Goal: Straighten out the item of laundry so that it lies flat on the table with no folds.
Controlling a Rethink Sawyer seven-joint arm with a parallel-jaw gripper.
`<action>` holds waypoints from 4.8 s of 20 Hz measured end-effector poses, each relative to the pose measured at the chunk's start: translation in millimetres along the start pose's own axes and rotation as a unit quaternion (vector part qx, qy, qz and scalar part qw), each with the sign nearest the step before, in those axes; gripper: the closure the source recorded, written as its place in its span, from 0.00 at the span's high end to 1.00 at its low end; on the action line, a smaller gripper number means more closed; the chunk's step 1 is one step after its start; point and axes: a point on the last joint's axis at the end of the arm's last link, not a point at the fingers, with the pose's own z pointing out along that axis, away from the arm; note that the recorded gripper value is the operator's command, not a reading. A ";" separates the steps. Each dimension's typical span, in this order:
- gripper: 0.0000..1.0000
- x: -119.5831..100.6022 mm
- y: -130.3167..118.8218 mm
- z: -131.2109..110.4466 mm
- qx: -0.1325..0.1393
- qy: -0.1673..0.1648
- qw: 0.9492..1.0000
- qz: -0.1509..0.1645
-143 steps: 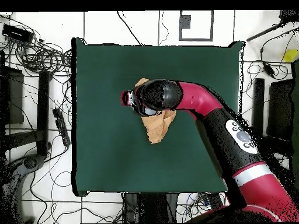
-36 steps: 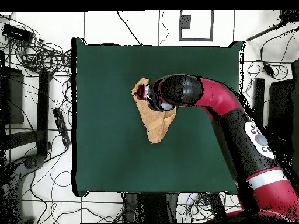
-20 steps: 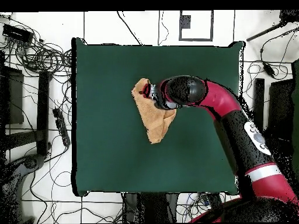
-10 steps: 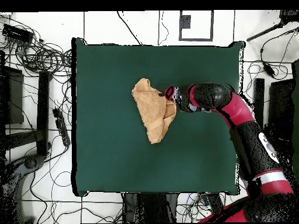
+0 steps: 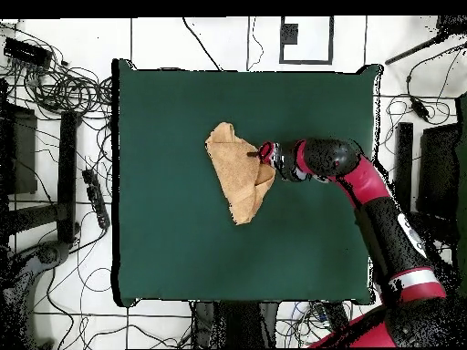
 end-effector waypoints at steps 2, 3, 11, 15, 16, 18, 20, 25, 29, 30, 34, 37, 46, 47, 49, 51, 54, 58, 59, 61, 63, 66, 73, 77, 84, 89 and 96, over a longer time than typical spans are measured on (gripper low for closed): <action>1.00 0.0 2.2 -0.4 -0.003 0.000 1.000 -0.001; 1.00 0.1 2.8 -0.5 -0.003 0.000 1.000 -0.002; 1.00 8.7 7.1 6.3 0.003 -0.005 1.000 -0.020; 1.00 8.4 8.0 6.0 0.002 -0.006 1.000 -0.022; 1.00 8.3 8.3 5.9 0.002 -0.006 1.000 -0.023; 1.00 7.9 9.3 5.9 0.000 -0.007 1.000 -0.024; 1.00 7.8 10.4 6.5 -0.001 -0.008 1.000 -0.026; 1.00 7.7 12.8 7.4 -0.001 -0.009 0.999 -0.032; 1.00 8.0 13.3 8.0 0.002 -0.010 0.999 -0.037; 1.00 8.0 13.4 8.0 0.002 -0.010 0.999 -0.038; 1.00 8.0 13.4 8.1 0.003 -0.010 0.999 -0.038; 1.00 8.2 13.5 8.4 0.004 -0.010 0.999 -0.039; 1.00 8.5 13.6 8.7 0.008 -0.011 0.999 -0.044; 1.00 8.5 13.8 8.9 0.008 -0.012 0.999 -0.045; 1.00 8.7 14.2 9.2 0.010 -0.012 0.999 -0.047; 1.00 8.6 14.8 9.2 0.011 -0.013 0.999 -0.049; 1.00 8.6 15.0 9.3 0.012 -0.013 0.999 -0.050; 1.00 8.9 15.3 9.7 0.013 -0.013 0.999 -0.052; 1.00 8.9 15.4 9.8 0.013 -0.013 0.998 -0.052; 1.00 8.9 15.6 9.8 0.014 -0.013 0.998 -0.052; 1.00 8.9 15.7 9.9 0.014 -0.013 0.998 -0.053; 1.00 8.9 15.8 9.9 0.014 -0.013 0.998 -0.054; 1.00 9.0 16.0 10.1 0.015 -0.013 0.998 -0.055; 1.00 9.0 16.2 10.0 0.015 -0.013 0.998 -0.055; 1.00 9.7 16.8 10.6 0.017 -0.011 0.998 -0.057; 1.00 9.8 16.9 10.7 0.017 -0.011 0.998 -0.058; 1.00 9.6 17.3 10.5 0.017 -0.012 0.998 -0.059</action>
